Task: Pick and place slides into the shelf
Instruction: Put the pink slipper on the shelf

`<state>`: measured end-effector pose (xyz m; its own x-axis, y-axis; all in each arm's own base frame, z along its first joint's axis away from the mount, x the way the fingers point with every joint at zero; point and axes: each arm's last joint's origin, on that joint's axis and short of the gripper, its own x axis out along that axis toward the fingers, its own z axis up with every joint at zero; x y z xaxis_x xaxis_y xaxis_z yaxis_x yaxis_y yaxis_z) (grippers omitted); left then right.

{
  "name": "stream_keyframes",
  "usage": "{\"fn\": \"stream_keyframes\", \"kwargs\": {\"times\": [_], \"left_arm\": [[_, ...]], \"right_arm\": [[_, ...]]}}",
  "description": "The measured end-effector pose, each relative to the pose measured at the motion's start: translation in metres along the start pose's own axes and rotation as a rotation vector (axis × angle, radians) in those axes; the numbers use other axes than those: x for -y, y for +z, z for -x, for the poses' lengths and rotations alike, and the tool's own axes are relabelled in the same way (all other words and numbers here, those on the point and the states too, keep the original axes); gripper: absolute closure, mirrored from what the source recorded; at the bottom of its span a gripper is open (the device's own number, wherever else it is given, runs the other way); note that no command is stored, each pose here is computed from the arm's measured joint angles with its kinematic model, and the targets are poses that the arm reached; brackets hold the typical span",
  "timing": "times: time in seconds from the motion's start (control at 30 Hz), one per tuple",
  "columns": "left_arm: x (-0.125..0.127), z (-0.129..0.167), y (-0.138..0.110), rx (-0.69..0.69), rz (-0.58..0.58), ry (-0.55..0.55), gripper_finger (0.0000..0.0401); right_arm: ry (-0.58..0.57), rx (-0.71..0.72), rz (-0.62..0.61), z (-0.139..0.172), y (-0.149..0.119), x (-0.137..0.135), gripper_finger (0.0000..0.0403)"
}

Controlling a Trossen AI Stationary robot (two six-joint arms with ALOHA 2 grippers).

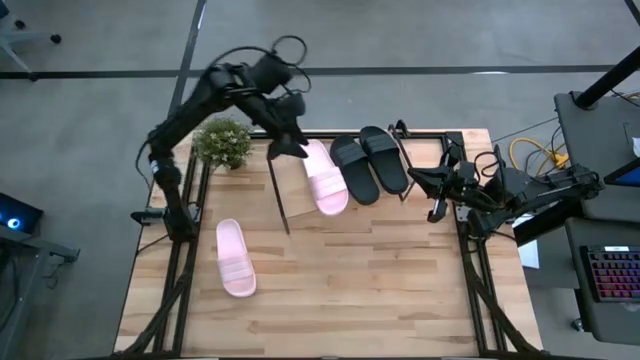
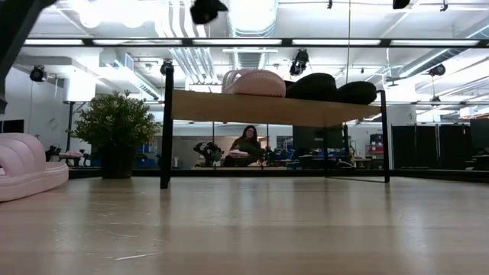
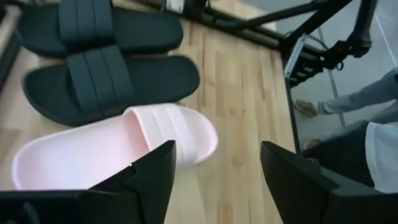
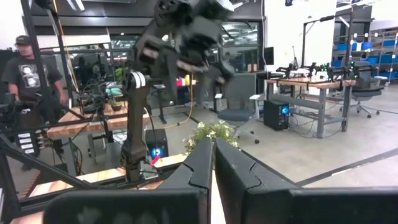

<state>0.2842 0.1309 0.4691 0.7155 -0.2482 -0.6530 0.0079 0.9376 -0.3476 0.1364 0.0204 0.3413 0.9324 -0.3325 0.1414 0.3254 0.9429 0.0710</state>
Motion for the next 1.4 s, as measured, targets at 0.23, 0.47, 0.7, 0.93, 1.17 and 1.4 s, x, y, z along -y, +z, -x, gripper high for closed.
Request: {"fn": "stream_keyframes", "kwargs": {"times": [0.23, 0.47, 0.7, 0.93, 1.17, 1.4], "left_arm": [[0.032, 0.046, -0.005, 0.148, -0.118, 0.244, 0.0186], [0.067, 0.085, -0.019, 0.26, -0.239, 0.348, 0.0252], [0.086, 0.105, -0.033, 0.29, -0.236, 0.487, 0.0348], [0.1, 0.115, -0.039, 0.335, -0.255, 0.593, 0.0393], [0.118, 0.147, -0.045, 0.538, -0.311, 0.572, 0.0391], [0.138, 0.181, -0.073, 0.632, -0.381, 0.477, 0.039]], "right_arm": [[0.0, 0.008, -0.053, 0.0, 0.001, 0.0, 0.0394], [0.0, 0.005, -0.098, 0.0, 0.001, 0.0, 0.0394], [0.0, 0.006, -0.094, 0.0, 0.001, 0.0, 0.0394], [0.0, 0.007, -0.094, 0.0, 0.001, 0.0, 0.0394], [0.001, 0.025, -0.111, 0.0, 0.003, 0.0, 0.0394], [0.001, 0.028, -0.113, 0.0, 0.003, 0.0, 0.0394]]}}
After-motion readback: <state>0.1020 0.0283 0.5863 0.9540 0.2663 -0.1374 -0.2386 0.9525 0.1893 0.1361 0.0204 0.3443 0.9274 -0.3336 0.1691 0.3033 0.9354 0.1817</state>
